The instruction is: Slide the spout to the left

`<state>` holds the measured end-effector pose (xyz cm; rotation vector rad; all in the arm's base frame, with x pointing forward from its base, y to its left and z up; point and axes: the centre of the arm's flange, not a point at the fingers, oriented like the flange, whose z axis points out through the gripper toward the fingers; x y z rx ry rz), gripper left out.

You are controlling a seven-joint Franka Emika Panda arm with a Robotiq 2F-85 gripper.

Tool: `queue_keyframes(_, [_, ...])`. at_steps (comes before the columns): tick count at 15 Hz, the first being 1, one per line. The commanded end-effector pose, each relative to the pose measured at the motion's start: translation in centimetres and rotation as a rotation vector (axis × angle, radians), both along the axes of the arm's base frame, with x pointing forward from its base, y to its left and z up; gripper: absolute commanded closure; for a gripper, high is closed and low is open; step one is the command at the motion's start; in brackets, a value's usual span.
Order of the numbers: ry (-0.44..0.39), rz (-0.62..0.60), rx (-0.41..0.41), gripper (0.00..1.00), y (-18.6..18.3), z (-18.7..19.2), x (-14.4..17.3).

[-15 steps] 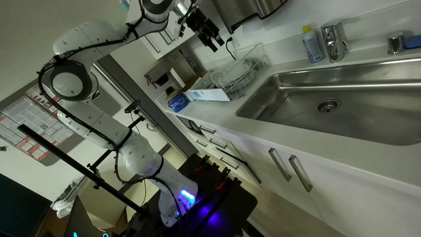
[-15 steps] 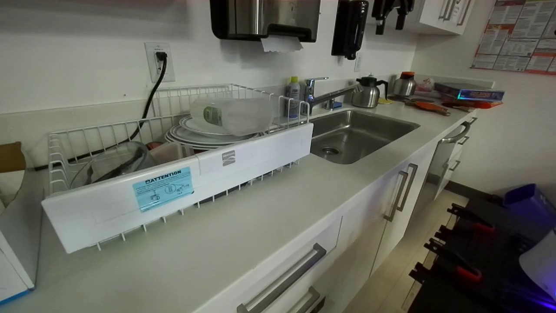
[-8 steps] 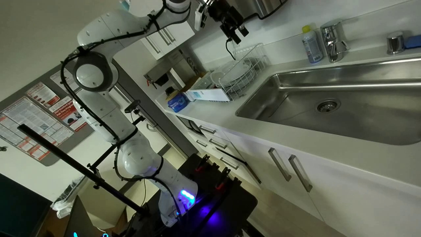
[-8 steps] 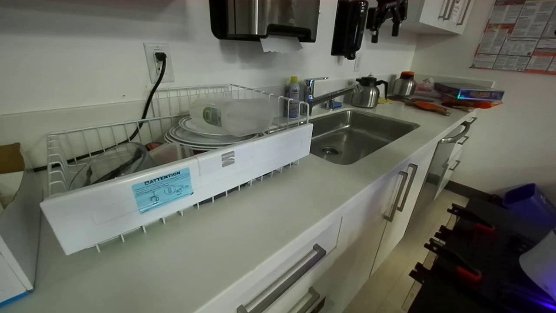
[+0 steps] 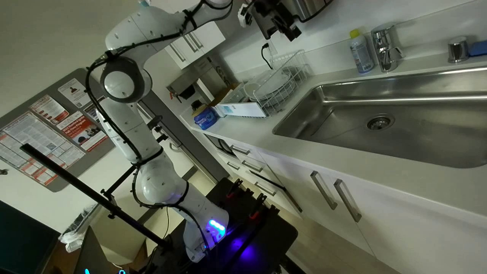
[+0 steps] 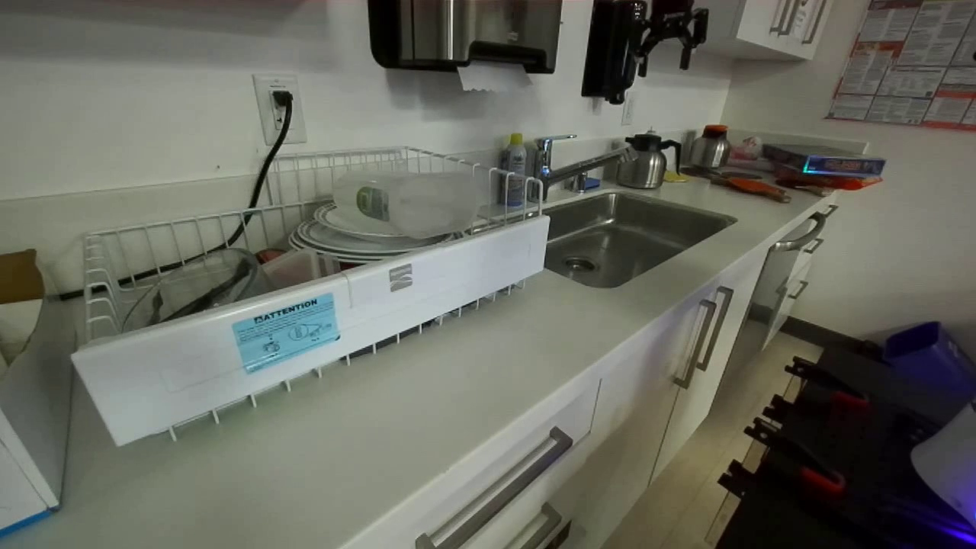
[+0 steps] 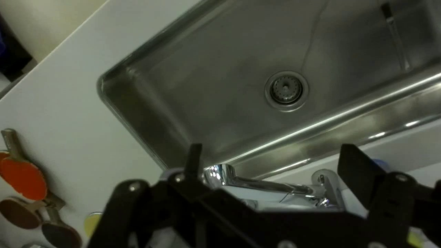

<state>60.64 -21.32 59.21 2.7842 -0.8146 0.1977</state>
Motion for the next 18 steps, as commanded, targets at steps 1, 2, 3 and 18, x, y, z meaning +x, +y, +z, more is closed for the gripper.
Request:
queue_keyframes(1, [-0.111, -0.167, 0.008, 0.00, -5.0, -1.2, 5.7])
queue_keyframes(2, [-0.146, -0.207, 0.006, 0.00, -6.1, -2.1, 6.6])
queue_keyframes(3, [-0.185, -0.232, 0.003, 0.00, -7.1, -3.1, 7.5])
queue_keyframes(18, [-0.450, -0.260, -0.302, 0.00, -9.3, -10.3, 10.3])
